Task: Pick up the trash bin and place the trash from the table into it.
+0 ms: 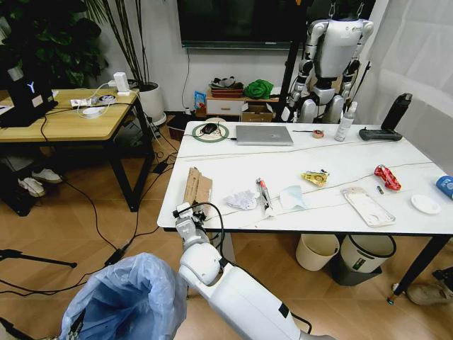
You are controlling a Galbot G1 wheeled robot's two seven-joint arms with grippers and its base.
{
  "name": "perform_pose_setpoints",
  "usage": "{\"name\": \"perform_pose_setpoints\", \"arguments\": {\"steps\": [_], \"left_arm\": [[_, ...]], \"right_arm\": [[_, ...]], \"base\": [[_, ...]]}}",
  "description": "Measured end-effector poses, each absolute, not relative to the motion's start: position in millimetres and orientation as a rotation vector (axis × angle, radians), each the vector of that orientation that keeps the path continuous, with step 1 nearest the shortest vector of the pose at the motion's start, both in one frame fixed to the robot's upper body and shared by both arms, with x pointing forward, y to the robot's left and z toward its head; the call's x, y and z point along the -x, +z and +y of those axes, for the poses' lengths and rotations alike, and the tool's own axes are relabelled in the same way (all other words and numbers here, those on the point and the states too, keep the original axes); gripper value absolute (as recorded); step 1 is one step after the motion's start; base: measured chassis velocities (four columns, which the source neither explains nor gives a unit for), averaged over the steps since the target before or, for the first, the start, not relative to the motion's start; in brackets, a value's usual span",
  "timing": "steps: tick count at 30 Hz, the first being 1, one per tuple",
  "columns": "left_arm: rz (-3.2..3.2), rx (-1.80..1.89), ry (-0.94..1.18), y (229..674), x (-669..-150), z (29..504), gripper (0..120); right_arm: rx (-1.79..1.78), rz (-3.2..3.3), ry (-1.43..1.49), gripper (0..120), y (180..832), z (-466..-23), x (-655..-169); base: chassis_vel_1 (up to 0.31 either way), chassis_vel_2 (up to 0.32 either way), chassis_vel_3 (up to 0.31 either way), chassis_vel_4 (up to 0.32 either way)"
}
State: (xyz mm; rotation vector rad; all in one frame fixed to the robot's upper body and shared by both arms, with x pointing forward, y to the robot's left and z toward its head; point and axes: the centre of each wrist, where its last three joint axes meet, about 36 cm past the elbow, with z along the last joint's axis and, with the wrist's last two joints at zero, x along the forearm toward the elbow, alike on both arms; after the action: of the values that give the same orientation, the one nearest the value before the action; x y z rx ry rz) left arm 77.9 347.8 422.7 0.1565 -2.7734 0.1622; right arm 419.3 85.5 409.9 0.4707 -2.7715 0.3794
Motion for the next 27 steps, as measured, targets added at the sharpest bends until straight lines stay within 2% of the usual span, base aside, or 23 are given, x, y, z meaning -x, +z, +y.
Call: {"name": "perform_pose_setpoints", "arguments": {"steps": [6, 12, 17, 23, 27], "left_arm": [[-2.776, -0.153, 0.187, 421.5, -80.3, 343.7, 0], [-2.768, -0.141, 0.311, 426.6, -92.9, 331.7, 0], [-2.748, -0.106, 0.422, 430.0, -105.8, 322.6, 0], [-2.672, -0.129, 0.526, 426.6, -117.6, 316.5, 0], [-2.628, -0.158, 0.544, 424.7, -125.5, 314.6, 0]], "right_arm": [[-0.465, -2.783, 0.312, 1, 410.4, 68.0, -424.9], [-0.547, -2.856, 0.048, 0, 420.1, 25.7, -424.7], [-0.845, -2.888, -0.39, 0, 421.7, -19.4, -404.0], [-1.163, -2.881, -0.684, 0, 436.3, -40.6, -378.9], [-1.356, -2.831, -0.776, 0, 454.5, -51.4, -353.1]], "base": [[0.0, 0.0, 0.0, 0.0], [0.0, 0.0, 0.0, 0.0], [0.0, 0.0, 0.0, 0.0], [0.0, 0.0, 0.0, 0.0], [0.0, 0.0, 0.0, 0.0]]}}
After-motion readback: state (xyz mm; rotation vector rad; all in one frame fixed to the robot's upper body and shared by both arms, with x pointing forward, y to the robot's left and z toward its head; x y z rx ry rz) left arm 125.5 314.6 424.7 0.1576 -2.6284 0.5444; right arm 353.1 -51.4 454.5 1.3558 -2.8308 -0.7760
